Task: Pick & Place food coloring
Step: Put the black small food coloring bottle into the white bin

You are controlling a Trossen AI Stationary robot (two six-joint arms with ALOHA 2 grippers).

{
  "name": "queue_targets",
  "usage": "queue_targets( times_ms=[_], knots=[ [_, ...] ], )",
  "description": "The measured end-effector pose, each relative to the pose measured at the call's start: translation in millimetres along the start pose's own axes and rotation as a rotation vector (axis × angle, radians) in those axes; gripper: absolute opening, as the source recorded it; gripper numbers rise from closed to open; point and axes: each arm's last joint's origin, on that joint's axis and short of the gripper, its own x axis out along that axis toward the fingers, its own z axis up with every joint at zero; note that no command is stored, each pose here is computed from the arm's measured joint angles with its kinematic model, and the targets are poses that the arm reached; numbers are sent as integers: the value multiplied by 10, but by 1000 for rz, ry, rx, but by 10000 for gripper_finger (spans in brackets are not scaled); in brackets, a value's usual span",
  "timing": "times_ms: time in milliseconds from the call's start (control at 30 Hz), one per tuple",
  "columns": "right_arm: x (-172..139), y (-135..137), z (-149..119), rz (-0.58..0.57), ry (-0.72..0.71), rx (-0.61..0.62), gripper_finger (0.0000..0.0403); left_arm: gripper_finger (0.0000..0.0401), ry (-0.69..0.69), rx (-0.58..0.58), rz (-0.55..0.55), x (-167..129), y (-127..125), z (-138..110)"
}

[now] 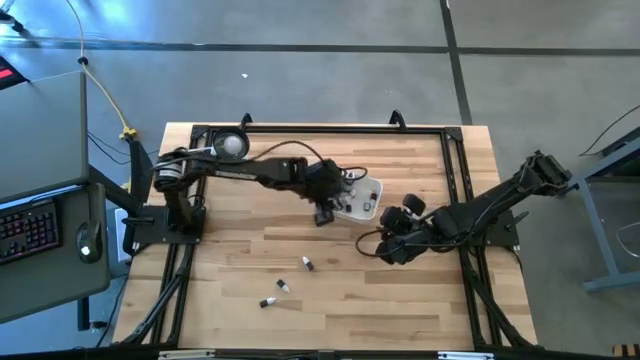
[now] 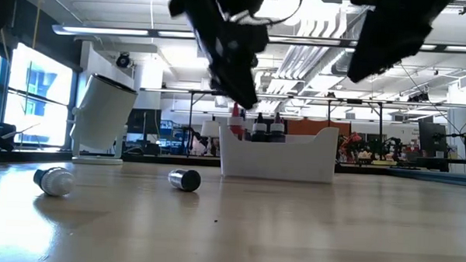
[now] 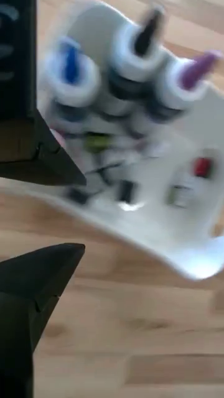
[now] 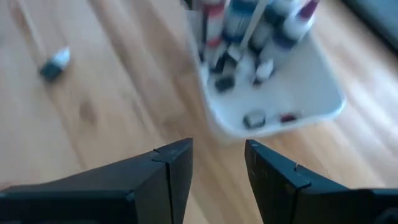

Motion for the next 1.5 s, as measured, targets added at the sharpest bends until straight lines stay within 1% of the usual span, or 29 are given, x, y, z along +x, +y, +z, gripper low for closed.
queue_targets(
  times_ms=[100,133,200,267,333,400,467,533,600,633,667,733,800,867,933,1000,1100,1167,1300,1500],
  knots=[
    [-2,18,52,-28,-94,34,139,152,123,2,12,-328,-62,25],
    [-4,27,70,-32,-121,46,139,152,136,10,21,-439,-95,28],
    [-1,40,111,-33,-163,42,139,152,98,32,37,-685,-187,49],
    [20,66,162,-2,-181,26,139,152,111,60,66,-921,-281,-46],
    [86,134,210,57,-180,-10,139,152,97,68,109,-1090,-376,-163],
    [218,249,260,129,-187,-85,139,151,109,68,170,-1209,-462,-356],
    [394,383,308,223,-199,-157,139,151,67,44,222,-1308,-541,-541],
    [586,518,380,361,-234,-185,139,151,51,1,273,-1337,-602,-785],
    [778,622,425,488,-231,-202,139,151,4,-42,302,-1291,-660,-1000],
    [858,680,459,530,-221,-200,139,151,-7,-59,309,-1269,-677,-1113],
    [933,728,481,542,-199,-199,139,151,-17,-76,310,-1240,-692,-1212],
    [1076,818,532,519,-134,-206,139,151,-43,-118,285,-1195,-721,-1355],
    [1196,930,619,524,-102,-204,139,151,-25,-144,282,-1149,-729,-1506],
    [1313,1056,660,535,-52,-205,139,151,-30,-176,276,-1100,-755,-1565],
    [1426,1182,655,536,7,-202,139,151,1,-170,286,-1087,-763,-1655],
    [1523,1270,613,485,77,-197,139,151,-16,-169,270,-1082,-793,-1652],
    [1601,1340,585,385,147,-175,139,151,-12,-163,287,-1075,-783,-1670],
    [1647,1369,579,338,156,-140,139,151,-17,-164,288,-1074,-783,-1665],
    [1723,1389,524,339,178,-115,139,151,-12,-161,292,-1076,-780,-1671],
    [1728,1393,516,333,184,-68,139,151,-12,-160,292,-1075,-780,-1671]
  ],
)
